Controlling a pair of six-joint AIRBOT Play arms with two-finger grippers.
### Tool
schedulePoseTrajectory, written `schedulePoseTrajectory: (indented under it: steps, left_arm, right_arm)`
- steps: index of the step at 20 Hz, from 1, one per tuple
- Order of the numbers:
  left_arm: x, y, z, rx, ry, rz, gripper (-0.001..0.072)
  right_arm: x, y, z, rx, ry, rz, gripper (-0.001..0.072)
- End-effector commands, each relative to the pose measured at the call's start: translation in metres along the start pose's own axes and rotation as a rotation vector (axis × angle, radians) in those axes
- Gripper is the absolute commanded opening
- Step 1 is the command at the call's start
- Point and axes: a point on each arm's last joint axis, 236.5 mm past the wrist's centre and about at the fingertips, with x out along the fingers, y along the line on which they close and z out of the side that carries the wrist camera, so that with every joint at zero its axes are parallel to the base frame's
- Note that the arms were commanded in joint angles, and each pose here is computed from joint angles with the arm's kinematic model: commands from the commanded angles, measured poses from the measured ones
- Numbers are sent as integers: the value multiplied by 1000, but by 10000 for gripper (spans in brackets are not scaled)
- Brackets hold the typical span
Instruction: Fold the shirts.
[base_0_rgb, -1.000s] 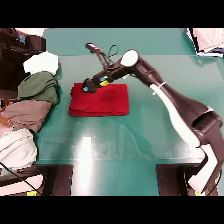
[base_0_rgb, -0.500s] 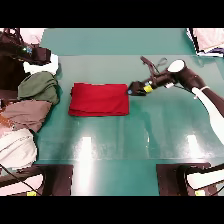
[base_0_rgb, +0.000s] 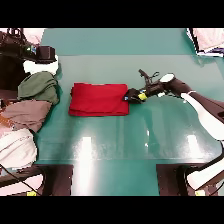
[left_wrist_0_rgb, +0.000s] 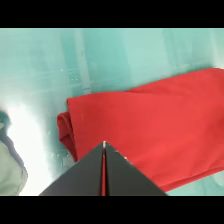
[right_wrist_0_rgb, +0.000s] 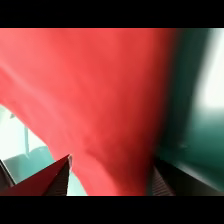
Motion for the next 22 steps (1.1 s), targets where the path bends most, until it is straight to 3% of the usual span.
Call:
schedulePoseTrajectory:
  steps: [1, 2, 3, 4, 6, 7, 13, 17, 22]
  left_arm:
    - [0, -1, -2, 0, 9, -5, 25]
    - [0, -1, -3, 4, 12, -5, 25]
    - [0, -1, -3, 15, 13, -5, 24]
    - [0, -1, -4, 18, 16, -5, 25]
    - [0, -2, -5, 17, 22, -6, 24]
    - [0, -2, -6, 17, 24, -6, 25]
    - [0, -2, -7, 17, 30, -8, 25]
    - [0, -9, -9, 8, 38, -36, 24]
    - [-1, -20, -8, -10, 34, -85, 24]
  right_arm:
    - [30, 15, 19, -51, -27, -8, 559]
    - [34, 19, 20, -64, -24, -5, 557]
    - [37, 22, 22, -76, -28, -6, 507]
    - [39, 23, 25, -84, -43, -12, 340]
    - [40, 22, 31, -111, -72, -22, 80]
    - [39, 22, 32, -121, -76, -24, 11]
    - [-52, 14, 45, -77, -222, -54, 9]
    - [-183, -55, 28, 42, -439, -199, 8]
    - [-375, -153, -33, 308, -883, -426, 8]
